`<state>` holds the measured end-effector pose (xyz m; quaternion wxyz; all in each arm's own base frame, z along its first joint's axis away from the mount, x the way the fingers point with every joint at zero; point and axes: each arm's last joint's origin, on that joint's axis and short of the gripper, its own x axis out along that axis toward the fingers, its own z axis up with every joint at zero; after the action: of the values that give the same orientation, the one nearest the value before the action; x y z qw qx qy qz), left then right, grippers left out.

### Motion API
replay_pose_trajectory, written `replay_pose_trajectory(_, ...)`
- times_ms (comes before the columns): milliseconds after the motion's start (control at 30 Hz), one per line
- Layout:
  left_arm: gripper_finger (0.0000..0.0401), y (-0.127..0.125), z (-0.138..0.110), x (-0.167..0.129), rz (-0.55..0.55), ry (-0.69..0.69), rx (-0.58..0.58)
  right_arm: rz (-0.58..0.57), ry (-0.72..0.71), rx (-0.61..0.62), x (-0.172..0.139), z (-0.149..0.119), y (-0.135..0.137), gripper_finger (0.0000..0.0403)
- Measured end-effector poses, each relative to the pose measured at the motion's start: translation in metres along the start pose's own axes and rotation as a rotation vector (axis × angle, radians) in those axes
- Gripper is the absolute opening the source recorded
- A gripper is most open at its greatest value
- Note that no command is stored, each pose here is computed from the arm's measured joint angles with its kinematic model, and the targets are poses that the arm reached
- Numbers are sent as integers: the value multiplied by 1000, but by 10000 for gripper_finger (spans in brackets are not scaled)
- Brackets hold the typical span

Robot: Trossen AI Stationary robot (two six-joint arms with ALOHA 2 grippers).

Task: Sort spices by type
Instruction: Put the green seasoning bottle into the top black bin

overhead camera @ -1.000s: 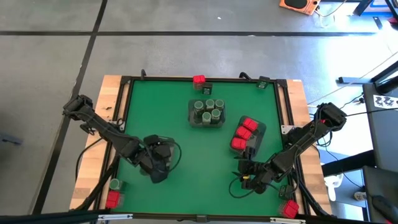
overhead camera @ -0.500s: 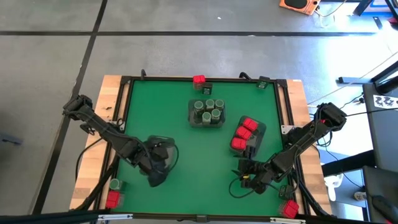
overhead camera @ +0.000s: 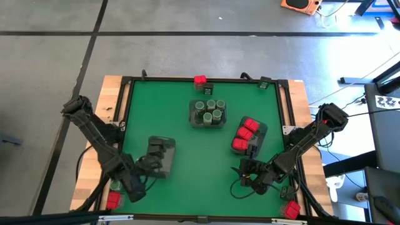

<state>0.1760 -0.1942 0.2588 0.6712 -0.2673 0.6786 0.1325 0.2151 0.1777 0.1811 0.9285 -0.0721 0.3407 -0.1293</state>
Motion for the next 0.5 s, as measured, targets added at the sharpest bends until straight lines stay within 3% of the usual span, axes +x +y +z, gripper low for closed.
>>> replay_pose_trajectory(400, 388, 13, -30, 1, 171, 28, 39, -39, 19, 17, 12, 6, -11, 305)
replay_pose_trajectory(500, 388, 12, -33, 1, 163, 54, 24, -11, 53, 7, 15, 7, -13, 305)
